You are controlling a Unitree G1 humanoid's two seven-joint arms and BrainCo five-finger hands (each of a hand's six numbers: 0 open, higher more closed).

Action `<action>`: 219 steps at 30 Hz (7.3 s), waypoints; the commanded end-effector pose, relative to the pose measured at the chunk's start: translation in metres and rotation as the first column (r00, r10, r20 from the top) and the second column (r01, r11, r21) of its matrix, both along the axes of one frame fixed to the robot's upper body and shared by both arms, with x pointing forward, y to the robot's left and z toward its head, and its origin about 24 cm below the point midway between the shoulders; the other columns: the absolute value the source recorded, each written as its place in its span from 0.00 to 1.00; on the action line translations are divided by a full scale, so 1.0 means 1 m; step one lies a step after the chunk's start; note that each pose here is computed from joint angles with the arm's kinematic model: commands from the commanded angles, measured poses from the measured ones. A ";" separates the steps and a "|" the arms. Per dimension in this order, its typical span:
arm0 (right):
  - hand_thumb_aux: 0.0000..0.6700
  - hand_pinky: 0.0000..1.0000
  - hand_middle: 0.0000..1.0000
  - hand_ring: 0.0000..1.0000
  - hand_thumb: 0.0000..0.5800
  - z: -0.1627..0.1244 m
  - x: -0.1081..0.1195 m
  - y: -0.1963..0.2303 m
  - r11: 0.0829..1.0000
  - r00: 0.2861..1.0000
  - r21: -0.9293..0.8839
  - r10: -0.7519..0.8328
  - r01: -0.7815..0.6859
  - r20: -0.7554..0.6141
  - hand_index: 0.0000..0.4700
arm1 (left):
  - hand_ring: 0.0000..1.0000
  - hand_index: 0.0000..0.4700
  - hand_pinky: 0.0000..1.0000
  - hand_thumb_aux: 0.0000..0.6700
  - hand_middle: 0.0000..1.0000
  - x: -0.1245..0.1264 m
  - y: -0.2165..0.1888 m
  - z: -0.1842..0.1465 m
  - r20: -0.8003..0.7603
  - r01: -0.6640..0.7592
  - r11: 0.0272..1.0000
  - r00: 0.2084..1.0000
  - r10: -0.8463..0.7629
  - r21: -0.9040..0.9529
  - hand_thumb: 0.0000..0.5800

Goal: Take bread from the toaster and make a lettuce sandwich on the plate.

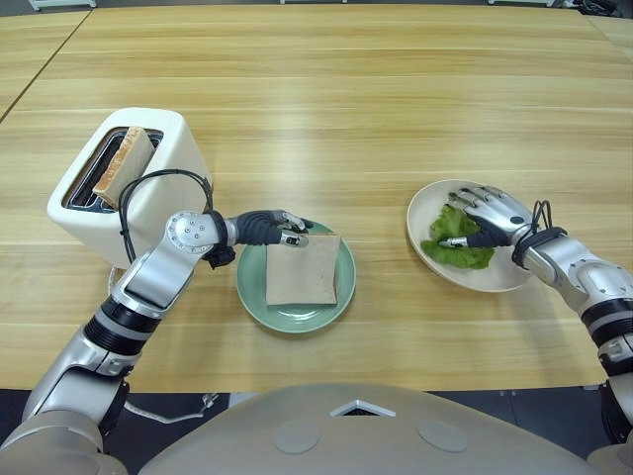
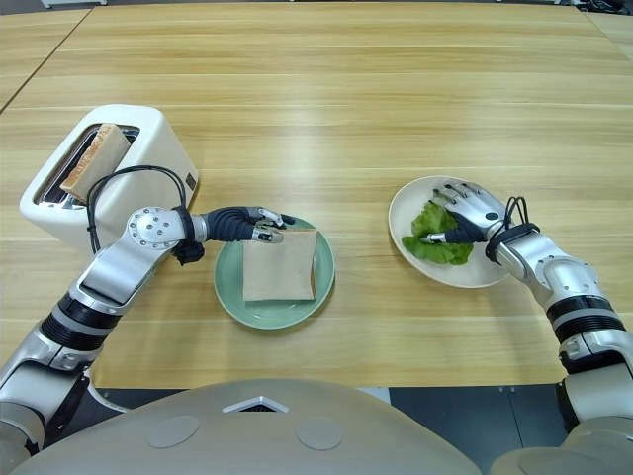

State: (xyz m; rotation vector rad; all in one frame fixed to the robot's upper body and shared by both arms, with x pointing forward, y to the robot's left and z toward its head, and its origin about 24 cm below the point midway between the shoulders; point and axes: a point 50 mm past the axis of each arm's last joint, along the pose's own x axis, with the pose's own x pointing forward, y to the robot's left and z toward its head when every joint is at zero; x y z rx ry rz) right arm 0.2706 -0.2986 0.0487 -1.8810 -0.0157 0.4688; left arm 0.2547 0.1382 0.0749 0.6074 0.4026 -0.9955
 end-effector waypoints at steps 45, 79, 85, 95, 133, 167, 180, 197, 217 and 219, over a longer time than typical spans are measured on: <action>1.00 0.00 0.00 0.00 1.00 -0.002 -0.027 0.255 0.535 0.666 0.551 0.744 -0.641 0.052 1.00 | 0.00 0.00 0.00 0.00 0.00 0.032 0.075 0.163 0.649 -0.312 0.901 0.625 0.434 -0.302 0.00; 0.00 0.00 0.00 0.00 0.00 0.055 -0.003 0.217 0.548 0.771 0.550 0.519 -0.631 0.368 0.00 | 0.00 1.00 0.00 1.00 0.00 -0.002 0.158 0.121 0.722 -0.605 0.467 0.683 -0.112 0.645 1.00; 0.00 0.00 0.00 0.00 0.00 0.051 -0.003 0.216 0.560 0.778 0.545 0.512 -0.624 0.364 0.00 | 0.00 1.00 0.00 1.00 0.00 0.010 0.150 0.140 0.816 -0.654 0.562 0.575 -0.064 0.506 1.00; 0.00 0.00 0.00 0.00 0.00 0.055 0.001 0.207 0.585 0.791 0.533 0.478 -0.611 0.382 0.00 | 0.00 1.00 0.00 1.00 0.00 0.005 0.113 0.223 0.909 -0.497 0.843 0.416 0.024 0.205 1.00; 0.00 0.00 0.00 0.00 0.00 0.073 -0.055 0.170 0.261 0.741 0.866 0.649 -0.427 0.170 0.00 | 0.00 1.00 0.00 1.00 0.00 0.062 -0.010 0.016 0.134 0.330 0.930 0.926 -0.352 0.158 1.00; 0.00 0.00 0.00 0.00 0.00 0.023 -0.043 0.170 0.443 0.830 0.859 0.557 -0.257 -0.039 0.00 | 1.00 1.00 1.00 1.00 1.00 0.021 0.044 0.046 0.346 0.156 0.975 0.916 -0.201 0.156 1.00; 1.00 1.00 1.00 1.00 1.00 0.013 -0.071 0.143 0.562 0.709 0.823 0.613 -0.082 -0.349 1.00 | 1.00 1.00 1.00 1.00 1.00 -0.061 0.012 -0.008 0.091 0.481 0.857 0.860 -0.503 0.187 1.00; 1.00 1.00 1.00 1.00 1.00 -0.045 -0.032 0.193 0.682 0.842 0.700 0.491 -0.210 -0.226 1.00 | 1.00 1.00 1.00 1.00 1.00 -0.026 -0.018 -0.075 0.258 0.182 0.877 0.912 -0.320 0.445 1.00; 0.00 0.00 0.00 0.00 0.00 0.052 -0.058 0.148 -0.130 0.858 0.879 -0.319 -0.459 0.401 0.00 | 0.00 0.00 0.00 0.00 0.00 -0.041 -0.015 -0.020 0.486 -0.233 0.619 0.440 0.755 -0.750 0.00; 0.00 0.00 0.00 0.00 0.00 0.046 -0.062 0.155 -0.140 0.871 0.887 -0.307 -0.439 0.383 0.00 | 0.00 0.00 0.00 0.00 0.00 -0.041 -0.015 -0.020 0.492 -0.228 0.608 0.410 0.768 -0.760 0.00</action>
